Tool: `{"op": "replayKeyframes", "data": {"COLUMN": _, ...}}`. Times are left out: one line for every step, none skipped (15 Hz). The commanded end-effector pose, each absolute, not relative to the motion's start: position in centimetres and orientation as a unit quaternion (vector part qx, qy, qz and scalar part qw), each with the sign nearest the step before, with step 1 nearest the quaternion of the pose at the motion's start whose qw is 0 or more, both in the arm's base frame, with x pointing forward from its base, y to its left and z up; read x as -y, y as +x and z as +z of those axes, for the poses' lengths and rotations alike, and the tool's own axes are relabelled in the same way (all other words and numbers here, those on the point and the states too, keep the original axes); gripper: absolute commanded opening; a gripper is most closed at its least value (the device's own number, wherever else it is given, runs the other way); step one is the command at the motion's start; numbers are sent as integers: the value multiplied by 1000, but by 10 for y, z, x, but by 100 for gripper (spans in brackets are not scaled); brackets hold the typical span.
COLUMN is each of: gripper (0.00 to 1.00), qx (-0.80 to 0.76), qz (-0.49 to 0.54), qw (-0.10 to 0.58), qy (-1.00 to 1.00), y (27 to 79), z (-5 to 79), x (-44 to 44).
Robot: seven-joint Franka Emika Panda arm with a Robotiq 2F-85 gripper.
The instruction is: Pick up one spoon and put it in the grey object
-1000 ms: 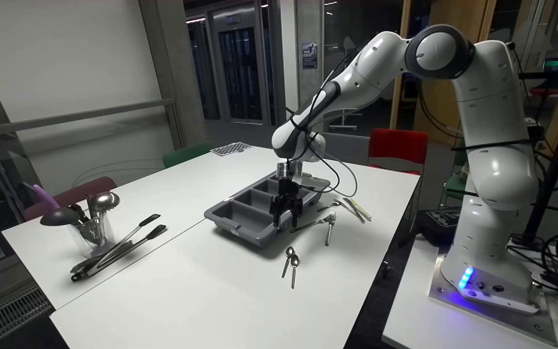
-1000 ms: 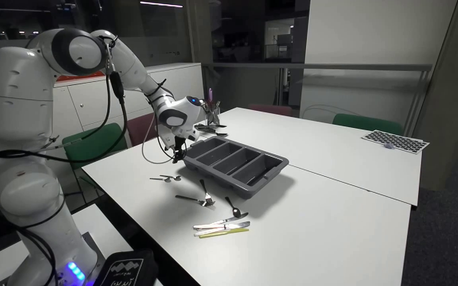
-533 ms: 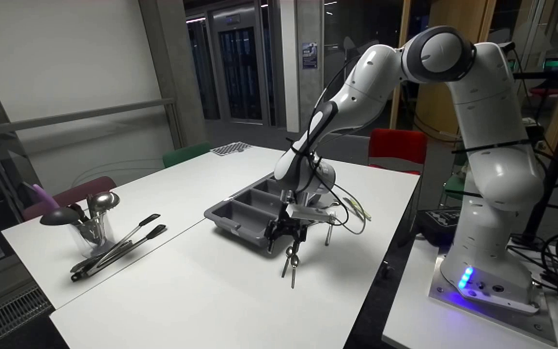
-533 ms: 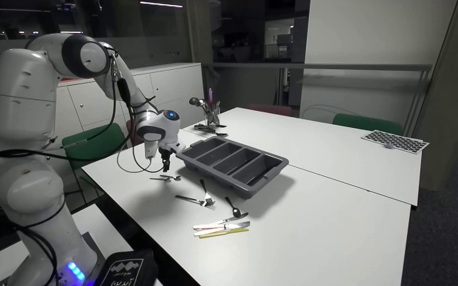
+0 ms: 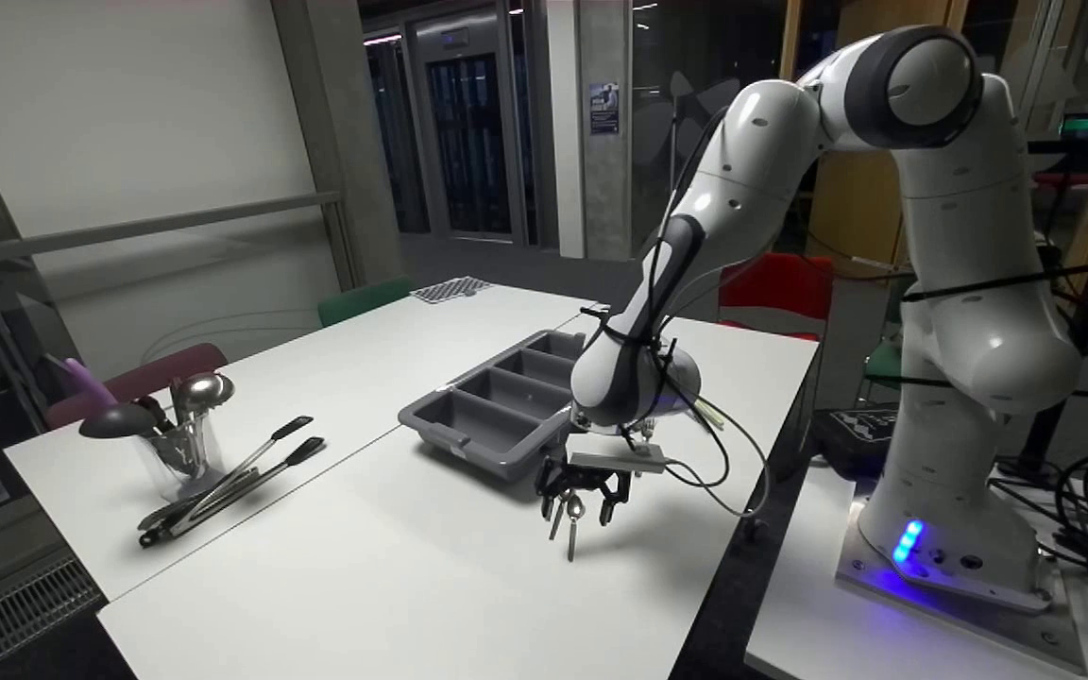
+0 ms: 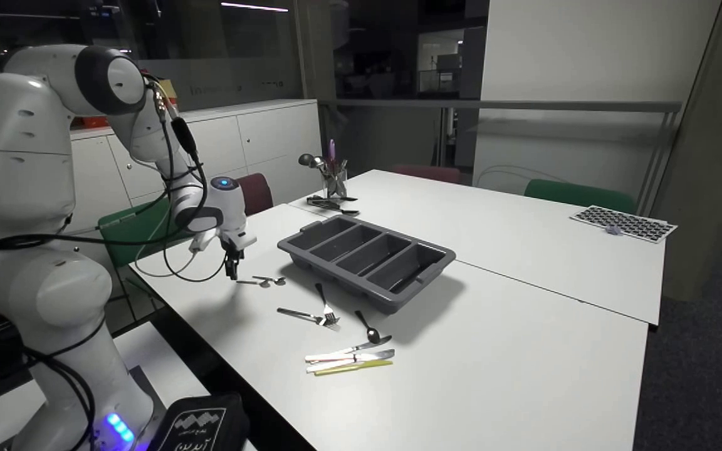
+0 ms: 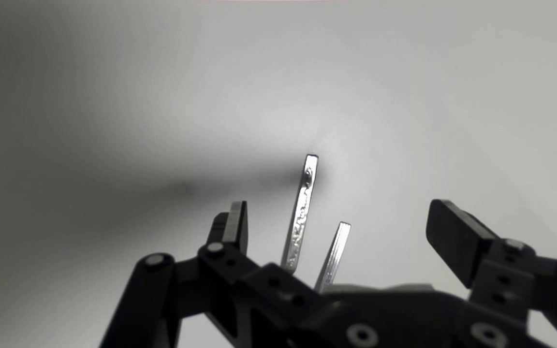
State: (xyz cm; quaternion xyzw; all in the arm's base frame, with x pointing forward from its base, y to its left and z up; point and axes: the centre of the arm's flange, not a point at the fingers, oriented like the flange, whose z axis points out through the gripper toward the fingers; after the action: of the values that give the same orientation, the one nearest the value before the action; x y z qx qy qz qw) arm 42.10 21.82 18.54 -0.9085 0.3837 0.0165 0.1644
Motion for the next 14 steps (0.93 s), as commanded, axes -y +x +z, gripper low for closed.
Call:
{"op": "replayKeyframes", "data": {"gripper": 100, "qx": -367, "qz": 17, "qw": 157, "qy": -917, "y": 417, "z": 189, "x": -220}}
{"op": "replayKeyframes", "data": {"gripper": 100, "qx": -355, "qz": 20, "qw": 152, "qy": -922, "y": 414, "z": 192, "x": -221}}
{"op": "replayKeyframes", "data": {"gripper": 100, "qx": -349, "qz": 21, "qw": 151, "qy": -925, "y": 414, "z": 195, "x": -220}}
{"op": "replayKeyframes", "data": {"gripper": 100, "qx": -348, "qz": 20, "qw": 150, "qy": -925, "y": 413, "z": 196, "x": -219}}
{"op": "replayKeyframes", "data": {"gripper": 100, "qx": -347, "qz": 20, "qw": 150, "qy": -925, "y": 413, "z": 197, "x": -218}}
{"op": "replayKeyframes", "data": {"gripper": 100, "qx": -347, "qz": 20, "qw": 149, "qy": -926, "y": 413, "z": 197, "x": -217}}
{"op": "replayKeyframes", "data": {"gripper": 100, "qx": -363, "qz": 22, "qw": 146, "qy": -920, "y": 416, "z": 193, "x": -216}}
{"op": "replayKeyframes", "data": {"gripper": 100, "qx": -372, "qz": 27, "qw": 143, "qy": -917, "y": 417, "z": 190, "x": -214}}
{"op": "replayKeyframes", "data": {"gripper": 100, "qx": -388, "qz": 27, "qw": 139, "qy": -911, "y": 416, "z": 188, "x": -213}}
{"op": "replayKeyframes", "data": {"gripper": 100, "qx": -396, "qz": 29, "qw": 139, "qy": -907, "y": 415, "z": 187, "x": -212}}
{"op": "replayKeyframes", "data": {"gripper": 100, "qx": -408, "qz": 29, "qw": 136, "qy": -902, "y": 413, "z": 186, "x": -212}}
{"op": "replayKeyframes", "data": {"gripper": 100, "qx": -418, "qz": 29, "qw": 134, "qy": -898, "y": 410, "z": 186, "x": -212}}
{"op": "replayKeyframes", "data": {"gripper": 100, "qx": -429, "qz": 28, "qw": 133, "qy": -893, "y": 407, "z": 186, "x": -212}}
{"op": "replayKeyframes", "data": {"gripper": 100, "qx": -438, "qz": 27, "qw": 130, "qy": -889, "y": 405, "z": 187, "x": -212}}
